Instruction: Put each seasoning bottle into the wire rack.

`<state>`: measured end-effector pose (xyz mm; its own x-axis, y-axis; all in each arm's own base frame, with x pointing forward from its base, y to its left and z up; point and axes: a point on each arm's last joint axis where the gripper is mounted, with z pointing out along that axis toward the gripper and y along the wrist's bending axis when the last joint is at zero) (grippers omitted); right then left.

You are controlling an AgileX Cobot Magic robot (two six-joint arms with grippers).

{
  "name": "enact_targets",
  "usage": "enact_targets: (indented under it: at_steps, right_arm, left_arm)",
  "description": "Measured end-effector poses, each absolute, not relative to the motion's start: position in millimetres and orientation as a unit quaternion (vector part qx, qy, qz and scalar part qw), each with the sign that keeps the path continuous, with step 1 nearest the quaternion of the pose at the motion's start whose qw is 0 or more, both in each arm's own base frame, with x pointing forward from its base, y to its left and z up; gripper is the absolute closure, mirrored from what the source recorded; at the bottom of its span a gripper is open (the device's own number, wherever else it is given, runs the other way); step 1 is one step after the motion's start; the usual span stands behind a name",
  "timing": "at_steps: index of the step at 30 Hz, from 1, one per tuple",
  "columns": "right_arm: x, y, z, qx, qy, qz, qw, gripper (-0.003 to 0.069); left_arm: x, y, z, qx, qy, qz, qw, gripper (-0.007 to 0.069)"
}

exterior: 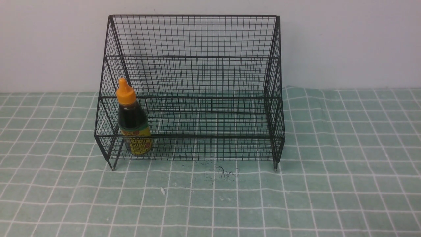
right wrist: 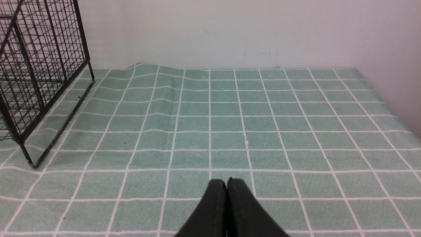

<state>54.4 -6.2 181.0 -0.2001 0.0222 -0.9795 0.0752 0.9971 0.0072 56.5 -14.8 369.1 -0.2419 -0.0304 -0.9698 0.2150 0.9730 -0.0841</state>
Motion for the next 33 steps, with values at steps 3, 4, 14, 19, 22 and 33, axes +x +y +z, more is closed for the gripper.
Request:
enact_targets:
  at_steps: [3, 4, 14, 19, 22, 33]
  right_arm:
    - [54, -6, 181, 0.031, 0.774, -0.021, 0.632, 0.0673]
    - [54, -6, 181, 0.031, 0.774, -0.021, 0.632, 0.0673]
    - [54, -6, 181, 0.031, 0.774, -0.021, 0.632, 0.0673]
    - [54, -6, 181, 0.031, 0.774, -0.021, 0.632, 0.0673]
    - [54, -6, 181, 0.031, 0.774, -0.021, 0.632, 0.0673]
    - [54, -6, 181, 0.031, 0.774, -0.021, 0.632, 0.0673]
  left_arm:
    - [57, -13, 347, 0.065, 0.776, -0.076, 0.623, 0.0631]
    - [57, -12, 336, 0.064, 0.773, -0.065, 0.628, 0.0631]
    - [51, -3, 205, 0.047, 0.771, 0.003, 0.635, 0.0631]
    - [53, -3, 175, 0.045, 0.793, 0.004, 0.608, 0.0631]
    - [53, -3, 171, 0.046, 0.803, 0.003, 0.594, 0.0631]
    - [53, -3, 171, 0.046, 0.803, 0.003, 0.594, 0.0631]
